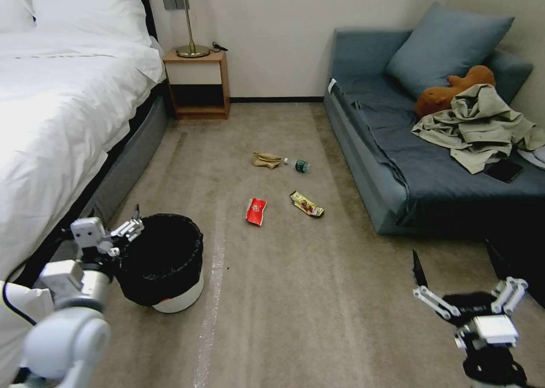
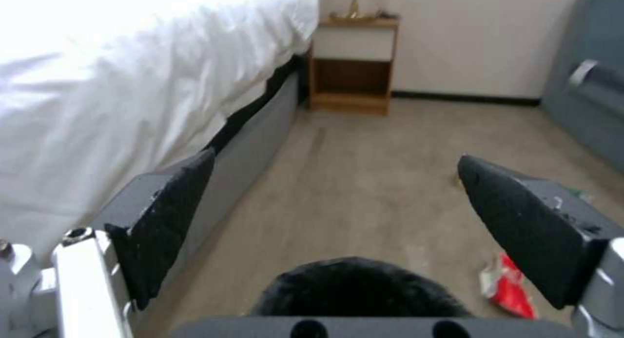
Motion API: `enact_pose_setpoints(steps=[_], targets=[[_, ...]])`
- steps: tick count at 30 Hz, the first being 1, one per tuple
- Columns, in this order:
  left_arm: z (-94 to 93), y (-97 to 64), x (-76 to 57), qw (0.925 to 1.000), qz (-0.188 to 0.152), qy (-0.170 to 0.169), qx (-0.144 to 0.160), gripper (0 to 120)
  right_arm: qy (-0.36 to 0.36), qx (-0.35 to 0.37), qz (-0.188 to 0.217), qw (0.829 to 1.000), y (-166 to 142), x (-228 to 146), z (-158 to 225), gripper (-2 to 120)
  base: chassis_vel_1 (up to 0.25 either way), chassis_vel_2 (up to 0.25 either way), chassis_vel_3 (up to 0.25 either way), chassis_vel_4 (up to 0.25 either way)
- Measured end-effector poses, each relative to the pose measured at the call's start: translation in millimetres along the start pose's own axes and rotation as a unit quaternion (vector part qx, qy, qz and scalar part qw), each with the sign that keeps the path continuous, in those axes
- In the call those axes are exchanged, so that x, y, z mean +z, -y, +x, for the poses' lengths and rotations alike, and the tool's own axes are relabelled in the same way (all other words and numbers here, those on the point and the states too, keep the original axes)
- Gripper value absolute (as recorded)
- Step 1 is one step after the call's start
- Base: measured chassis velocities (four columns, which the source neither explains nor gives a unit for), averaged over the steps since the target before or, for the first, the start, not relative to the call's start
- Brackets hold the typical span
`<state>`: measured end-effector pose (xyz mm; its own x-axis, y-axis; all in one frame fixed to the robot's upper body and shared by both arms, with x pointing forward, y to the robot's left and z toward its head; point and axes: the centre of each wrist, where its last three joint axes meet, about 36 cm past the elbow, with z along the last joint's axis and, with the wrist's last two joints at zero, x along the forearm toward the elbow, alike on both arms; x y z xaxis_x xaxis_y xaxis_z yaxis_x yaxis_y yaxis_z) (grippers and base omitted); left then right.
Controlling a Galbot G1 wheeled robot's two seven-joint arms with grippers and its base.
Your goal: Pick up the trash bin, then pick up the garbage on the floor and place it into the trash bin.
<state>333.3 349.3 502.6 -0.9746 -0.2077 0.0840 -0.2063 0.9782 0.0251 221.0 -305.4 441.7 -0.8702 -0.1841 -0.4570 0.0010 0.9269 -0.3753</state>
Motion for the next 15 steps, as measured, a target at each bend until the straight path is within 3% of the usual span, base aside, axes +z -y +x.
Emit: enact_pose_setpoints(steps=[5, 9, 10, 11, 12, 14, 15], targets=[[-17.7, -15.0, -11.1, 0.9989, -0.017, -0.042, -0.010, 100, 0.000, -0.013, -0.005, 1.000, -1, 2, -5, 100, 0.000, 0.000, 0.000, 0.000], [-59.9, -34.1, -29.9, 0.9912, -0.023, -0.131, -0.001, 100, -0.003, -0.018, -0.007, 1.000, -2, 5, -2, 100, 0.000, 0.000, 0.000, 0.000], [-59.9, -34.1, -29.9, 0.9912, -0.023, -0.131, -0.001, 100, -0.003, -0.018, -0.007, 1.000, -2, 5, -2, 100, 0.000, 0.000, 0.000, 0.000], [-73.3, -36.0, -32.4, 0.9898, -0.022, -0.141, 0.002, 100, -0.003, -0.018, -0.009, 1.000, -3, 5, -3, 100, 0.000, 0.000, 0.000, 0.000], [-73.3, -36.0, -32.4, 0.9898, -0.022, -0.141, 0.002, 100, -0.003, -0.018, -0.009, 1.000, -3, 5, -3, 100, 0.000, 0.000, 0.000, 0.000], [-99.0, -37.8, -33.6, 0.9860, -0.014, -0.166, 0.002, 100, -0.003, -0.021, -0.012, 1.000, -5, 6, -3, 100, 0.000, 0.000, 0.000, 0.000], [-99.0, -37.8, -33.6, 0.9860, -0.014, -0.166, 0.002, 100, -0.003, -0.021, -0.012, 1.000, -5, 6, -3, 100, 0.000, 0.000, 0.000, 0.000]])
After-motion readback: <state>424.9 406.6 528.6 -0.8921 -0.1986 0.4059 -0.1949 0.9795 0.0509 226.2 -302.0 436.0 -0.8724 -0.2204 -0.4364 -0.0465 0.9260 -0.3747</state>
